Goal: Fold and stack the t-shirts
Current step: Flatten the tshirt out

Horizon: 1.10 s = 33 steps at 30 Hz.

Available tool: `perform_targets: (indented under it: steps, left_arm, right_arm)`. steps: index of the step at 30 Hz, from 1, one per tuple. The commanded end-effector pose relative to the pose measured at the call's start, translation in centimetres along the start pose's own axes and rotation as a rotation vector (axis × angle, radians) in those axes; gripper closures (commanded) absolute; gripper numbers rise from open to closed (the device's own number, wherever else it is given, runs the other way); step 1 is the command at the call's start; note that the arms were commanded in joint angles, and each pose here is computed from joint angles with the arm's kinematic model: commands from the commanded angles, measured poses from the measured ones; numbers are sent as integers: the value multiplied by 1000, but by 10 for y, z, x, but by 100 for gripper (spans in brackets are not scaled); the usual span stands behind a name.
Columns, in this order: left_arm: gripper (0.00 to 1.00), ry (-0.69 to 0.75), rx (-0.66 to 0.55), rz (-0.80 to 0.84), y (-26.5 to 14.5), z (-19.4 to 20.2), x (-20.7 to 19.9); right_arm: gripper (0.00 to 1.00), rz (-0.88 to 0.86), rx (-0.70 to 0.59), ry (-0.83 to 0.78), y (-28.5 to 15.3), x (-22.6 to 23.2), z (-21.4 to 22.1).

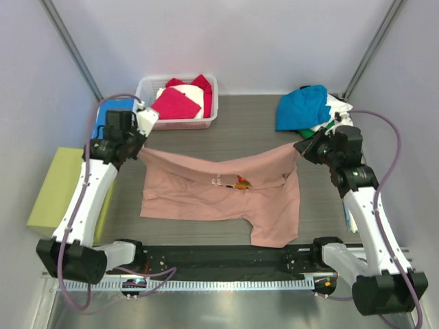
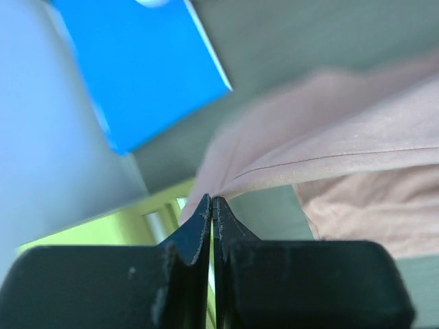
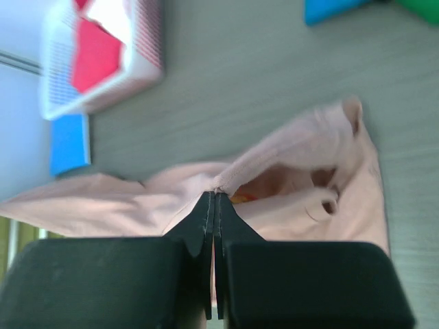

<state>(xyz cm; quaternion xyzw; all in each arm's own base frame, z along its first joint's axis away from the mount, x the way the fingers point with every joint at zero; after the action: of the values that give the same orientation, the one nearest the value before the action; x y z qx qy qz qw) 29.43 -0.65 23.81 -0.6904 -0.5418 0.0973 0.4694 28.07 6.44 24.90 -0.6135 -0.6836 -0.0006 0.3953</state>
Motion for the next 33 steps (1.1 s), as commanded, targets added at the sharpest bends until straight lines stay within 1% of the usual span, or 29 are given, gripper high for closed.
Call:
perform_targets:
  steps: [1,2,3,4,6,9,11,13,14,15,16,19,21,23,25,26,27,28,29,30,31,32,33]
  left_arm:
    - [100,-98,-194,-107,-81,-30,30]
    - [100,-104,-210,-100,-92,-31,29]
    - [100,-105,-219,-95,-110,-30,30]
    - [100,-107,-251,-97,-126,-30,30]
    - [100,-100,-272,-110,-148,-24,31]
    - [100,-87,-378,-207,-201,-19,42]
    - [100,-93,-414,-280,-227,-10,48]
    - [100,-89,-466,-337,-255,-9,55]
    - [100,-93,-475,-360,-265,-5,57]
    - [100,-103,-525,-391,-285,-4,60]
    - [100,-107,-549,-407,-295,-3,61]
    - [100,-136,-650,-459,-330,1,64]
    - [100,-156,-703,-502,-349,2,68]
    - [100,-159,-706,-515,-351,0,71]
    - [100,-152,-674,-495,-338,-3,70]
    - [100,-144,-663,-491,-331,-4,70]
    - [100,-129,-601,-459,-305,-5,67]
    - [100,-119,-581,-448,-293,-5,65]
    - [100,-107,-575,-450,-280,-10,66]
    - [100,-85,-489,-414,-241,-7,61]
    - [100,-70,-457,-405,-222,-8,60]
    - [100,-68,-443,-422,-201,-16,64]
    - [100,-35,-359,-388,-163,-11,58]
  right_arm:
    - [99,-155,-200,-59,-62,44,-38]
    - [99,-171,-220,-60,-74,49,-40]
    - [99,-202,-271,-72,-96,55,-42]
    - [99,-220,-293,-76,-107,59,-43]
    - [99,-249,-342,-88,-142,68,-43]
    - [99,-308,-412,-89,-188,82,-44]
    - [99,-368,-505,-106,-234,95,-48]
    - [99,-410,-570,-115,-266,105,-53]
    - [99,-451,-636,-134,-299,116,-59]
    - [99,-470,-665,-145,-315,122,-62]
    - [99,-505,-728,-167,-344,131,-68]
    - [99,-525,-770,-176,-370,139,-72]
    - [99,-526,-782,-175,-377,142,-76]
    - [99,-503,-774,-163,-368,140,-79]
    - [99,-463,-764,-142,-354,134,-83]
    - [99,-429,-738,-128,-333,128,-84]
    - [99,-403,-722,-114,-320,123,-85]
    - [99,-352,-667,-95,-290,113,-83]
    - [99,-325,-668,-83,-277,108,-86]
    - [99,-294,-651,-68,-261,103,-88]
    - [99,-271,-634,-59,-246,98,-88]
    - [99,-243,-610,-54,-220,90,-87]
    - [99,-212,-603,-41,-204,83,-88]
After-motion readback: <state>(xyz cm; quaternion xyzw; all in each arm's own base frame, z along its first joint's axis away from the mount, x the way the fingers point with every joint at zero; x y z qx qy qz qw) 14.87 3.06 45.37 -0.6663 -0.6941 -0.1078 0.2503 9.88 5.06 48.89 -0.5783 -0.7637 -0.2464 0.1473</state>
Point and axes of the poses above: each gripper's point midway between its finger pads, its own y axis out along the fingers, its own x axis along the line the jaws close on, z = x × y, the point moved 4 cm from there along -y, back along the fingers, and after that the axes turned 3 degrees about -y, right-handed, at the moved point
